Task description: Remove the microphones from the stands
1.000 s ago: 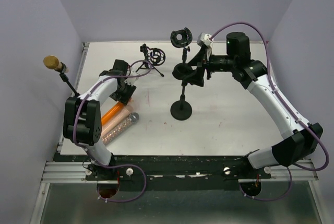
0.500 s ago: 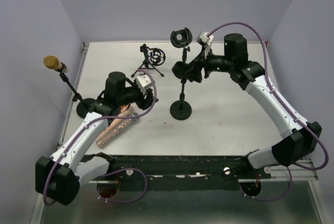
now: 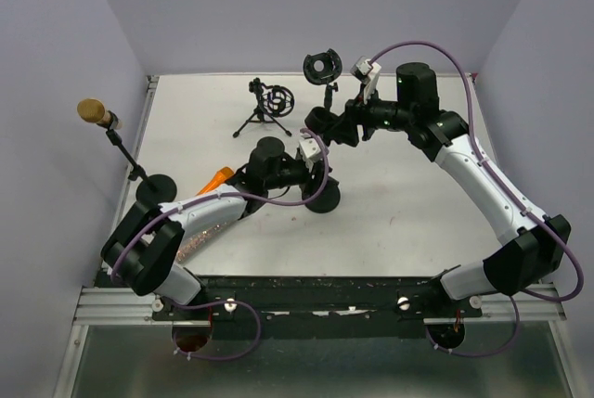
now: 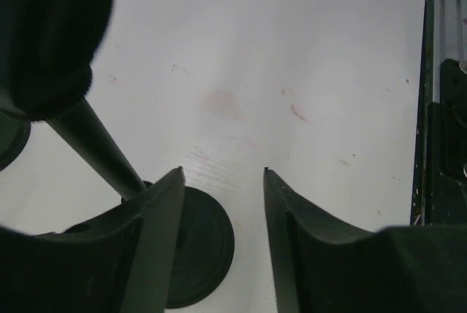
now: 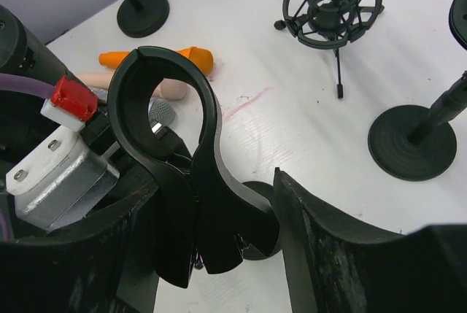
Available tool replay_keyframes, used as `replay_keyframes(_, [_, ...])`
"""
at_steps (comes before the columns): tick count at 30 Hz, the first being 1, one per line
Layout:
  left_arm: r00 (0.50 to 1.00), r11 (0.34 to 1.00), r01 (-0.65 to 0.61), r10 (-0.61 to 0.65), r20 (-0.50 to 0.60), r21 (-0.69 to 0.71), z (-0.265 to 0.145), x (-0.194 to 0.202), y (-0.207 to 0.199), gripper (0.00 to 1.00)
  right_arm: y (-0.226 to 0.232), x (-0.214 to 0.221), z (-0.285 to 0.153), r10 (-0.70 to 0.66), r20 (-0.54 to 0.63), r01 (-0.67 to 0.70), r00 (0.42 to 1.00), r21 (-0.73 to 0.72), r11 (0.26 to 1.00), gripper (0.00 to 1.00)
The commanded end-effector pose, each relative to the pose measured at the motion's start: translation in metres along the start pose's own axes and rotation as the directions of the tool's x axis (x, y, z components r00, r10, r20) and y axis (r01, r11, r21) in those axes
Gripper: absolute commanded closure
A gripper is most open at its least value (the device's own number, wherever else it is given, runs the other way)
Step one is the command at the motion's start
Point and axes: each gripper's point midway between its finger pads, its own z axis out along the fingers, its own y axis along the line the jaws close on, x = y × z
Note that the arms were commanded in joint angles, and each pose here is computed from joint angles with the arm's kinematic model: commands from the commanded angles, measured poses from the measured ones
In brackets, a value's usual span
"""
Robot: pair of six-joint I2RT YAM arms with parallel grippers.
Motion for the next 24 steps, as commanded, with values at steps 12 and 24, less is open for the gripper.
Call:
replay_keyframes(12, [1.000, 0.997, -0.018, 0.018, 0.003, -0.075, -0.006, -0.018, 0.017, 0.53, -0.008, 0.001, 0.018, 0.070, -0.011, -0.070, 0.998, -0.027, 0.997, 0.35])
replay_keyframes(24, [0.999, 0.979, 0.033, -0.036, -0.011, -0.201, -0.007, -0.003, 0.062, 0.40, -0.005, 0.003, 0.020, 0.090, -0.012, -0.091, 0.996, -0.043, 0.995, 0.35])
